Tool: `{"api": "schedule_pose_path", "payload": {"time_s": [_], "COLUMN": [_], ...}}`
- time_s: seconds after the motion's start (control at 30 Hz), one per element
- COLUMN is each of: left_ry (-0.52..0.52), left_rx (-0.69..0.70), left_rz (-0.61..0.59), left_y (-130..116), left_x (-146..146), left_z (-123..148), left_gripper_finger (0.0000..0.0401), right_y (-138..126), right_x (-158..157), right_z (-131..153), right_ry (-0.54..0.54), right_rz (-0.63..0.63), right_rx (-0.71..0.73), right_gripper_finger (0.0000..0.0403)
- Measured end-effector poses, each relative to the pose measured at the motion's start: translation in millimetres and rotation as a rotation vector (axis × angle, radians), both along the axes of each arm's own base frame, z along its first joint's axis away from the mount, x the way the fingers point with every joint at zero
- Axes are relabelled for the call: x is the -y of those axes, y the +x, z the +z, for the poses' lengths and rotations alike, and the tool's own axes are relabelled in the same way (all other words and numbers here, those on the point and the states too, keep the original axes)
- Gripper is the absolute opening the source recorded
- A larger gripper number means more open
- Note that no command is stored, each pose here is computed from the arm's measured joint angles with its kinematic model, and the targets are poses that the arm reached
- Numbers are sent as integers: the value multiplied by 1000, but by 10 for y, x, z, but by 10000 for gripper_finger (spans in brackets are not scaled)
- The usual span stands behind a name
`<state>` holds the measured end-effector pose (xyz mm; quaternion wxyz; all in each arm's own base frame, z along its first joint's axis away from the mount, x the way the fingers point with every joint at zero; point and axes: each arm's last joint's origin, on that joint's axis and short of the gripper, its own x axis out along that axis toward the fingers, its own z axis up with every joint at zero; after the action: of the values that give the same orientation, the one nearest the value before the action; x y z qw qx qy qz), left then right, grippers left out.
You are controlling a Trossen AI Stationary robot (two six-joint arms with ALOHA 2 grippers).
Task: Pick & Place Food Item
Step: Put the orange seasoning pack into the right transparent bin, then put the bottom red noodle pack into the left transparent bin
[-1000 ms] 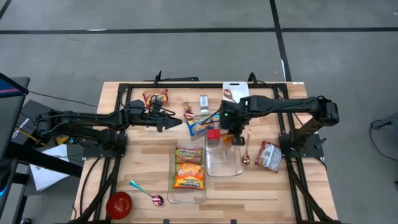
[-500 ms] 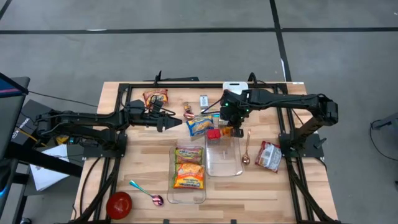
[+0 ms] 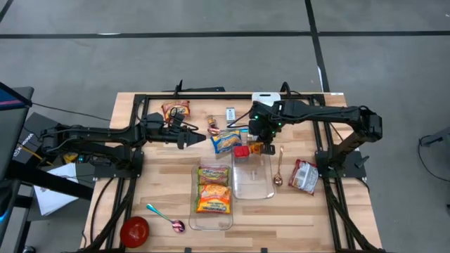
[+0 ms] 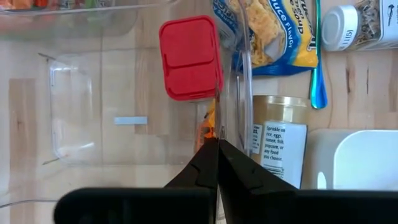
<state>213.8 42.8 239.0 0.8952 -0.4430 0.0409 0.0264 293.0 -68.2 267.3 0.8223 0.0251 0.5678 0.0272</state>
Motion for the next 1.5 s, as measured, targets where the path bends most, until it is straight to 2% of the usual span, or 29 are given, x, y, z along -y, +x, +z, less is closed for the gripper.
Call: {"api": "schedule_pose_path", "payload": {"time_s": [0.4, 0.63, 1.1, 1.27, 1.5], "left_ry": [0, 1, 2, 2, 2], "left_rx": [0, 0, 0, 0, 0], "left_rz": [0, 0, 0, 0, 0], "left_y": [0, 0, 0, 0, 0], "left_x": [0, 1, 1, 1, 1], "left_z": [0, 0, 0, 0, 0], "left_gripper_finger": [112, 112, 112, 112, 112], "right_y": [14, -38, -20, -9, 16], "right_x": [6, 10, 33, 37, 65], "right_z": [1, -199, -194, -190, -179], "right_ry": [-3, 29, 14, 10, -7], "right_rz": [22, 7, 19, 17, -1], "right_rx": [20, -14, 13, 23, 53], "right_gripper_finger": [0, 0, 1, 25, 99]}}
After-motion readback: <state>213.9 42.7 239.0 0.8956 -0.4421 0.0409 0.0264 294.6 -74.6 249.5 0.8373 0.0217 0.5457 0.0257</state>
